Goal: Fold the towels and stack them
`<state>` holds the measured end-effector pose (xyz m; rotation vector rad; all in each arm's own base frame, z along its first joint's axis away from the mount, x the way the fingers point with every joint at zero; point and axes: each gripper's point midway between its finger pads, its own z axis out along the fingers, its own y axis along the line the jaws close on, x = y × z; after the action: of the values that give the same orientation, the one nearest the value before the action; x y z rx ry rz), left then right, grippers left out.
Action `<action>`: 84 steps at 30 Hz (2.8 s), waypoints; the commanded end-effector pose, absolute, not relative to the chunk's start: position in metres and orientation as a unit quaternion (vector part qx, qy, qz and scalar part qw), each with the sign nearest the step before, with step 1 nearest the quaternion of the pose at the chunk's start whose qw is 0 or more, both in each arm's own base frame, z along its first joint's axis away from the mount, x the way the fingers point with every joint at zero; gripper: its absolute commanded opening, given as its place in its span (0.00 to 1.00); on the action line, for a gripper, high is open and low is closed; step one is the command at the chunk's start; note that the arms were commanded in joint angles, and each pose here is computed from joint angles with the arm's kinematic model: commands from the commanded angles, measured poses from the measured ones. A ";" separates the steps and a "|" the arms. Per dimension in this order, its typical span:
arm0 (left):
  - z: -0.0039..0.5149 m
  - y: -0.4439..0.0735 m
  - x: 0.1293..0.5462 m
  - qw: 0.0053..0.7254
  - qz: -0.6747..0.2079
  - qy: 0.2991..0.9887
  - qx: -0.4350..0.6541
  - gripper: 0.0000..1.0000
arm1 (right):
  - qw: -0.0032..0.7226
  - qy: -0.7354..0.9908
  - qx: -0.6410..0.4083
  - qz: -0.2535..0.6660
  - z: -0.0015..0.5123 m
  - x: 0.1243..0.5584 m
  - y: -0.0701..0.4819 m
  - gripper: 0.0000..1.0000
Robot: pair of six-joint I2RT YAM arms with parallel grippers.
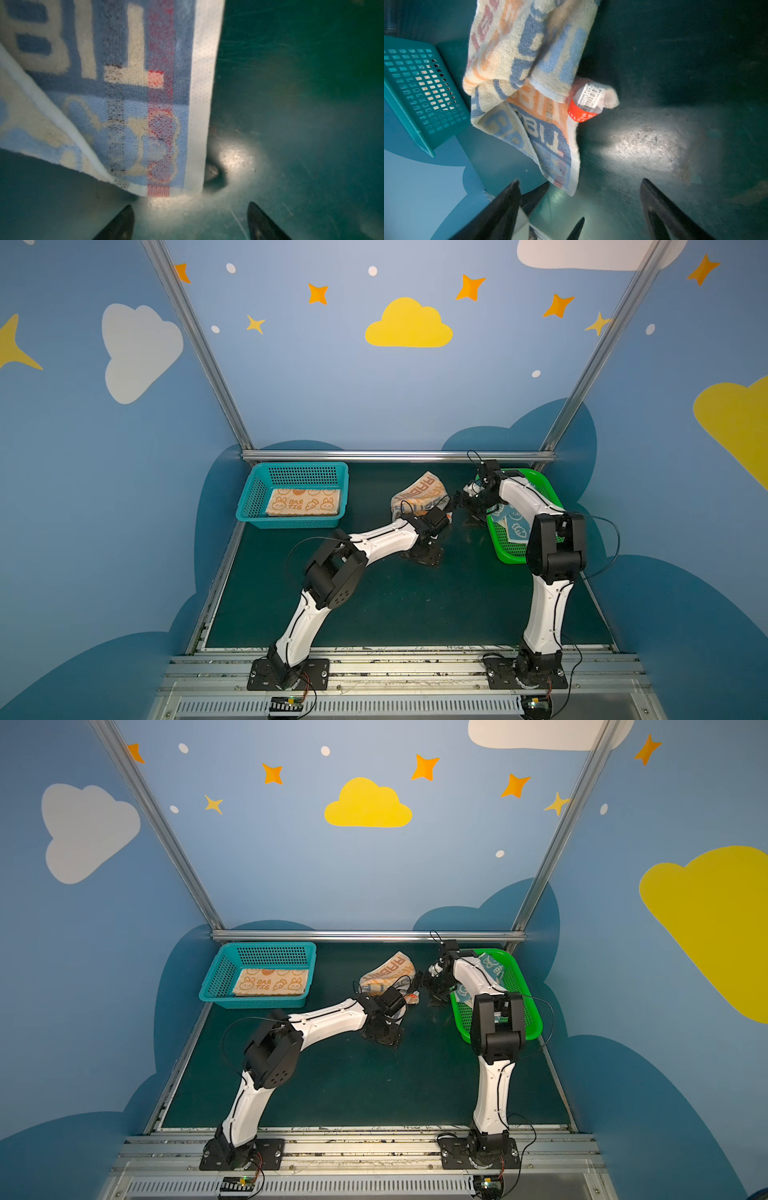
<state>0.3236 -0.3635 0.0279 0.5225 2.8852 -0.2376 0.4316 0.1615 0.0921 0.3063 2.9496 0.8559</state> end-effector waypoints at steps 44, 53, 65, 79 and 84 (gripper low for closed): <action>0.037 -0.254 0.377 0.121 -0.072 0.989 0.054 0.68 | -0.002 0.947 0.043 0.318 0.079 0.409 0.243 0.88; 0.012 -0.248 0.386 0.108 -0.032 0.992 0.057 0.54 | 0.006 0.945 0.047 0.324 0.087 0.406 0.230 0.88; -0.016 -0.238 0.385 0.086 0.004 0.994 0.065 0.24 | 0.001 0.943 0.049 0.330 0.079 0.400 0.229 0.88; 0.093 -0.242 0.398 0.156 -0.086 0.983 0.041 0.03 | -0.006 0.953 0.031 0.300 0.062 0.385 0.230 0.86; 0.126 -0.216 0.398 0.183 -0.089 0.979 0.022 0.03 | -0.004 0.958 0.018 0.288 0.058 0.380 0.232 0.86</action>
<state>0.4052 -0.2323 0.1049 0.0939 2.7704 -0.2397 0.3839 0.2310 0.0447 0.1211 3.0409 0.9369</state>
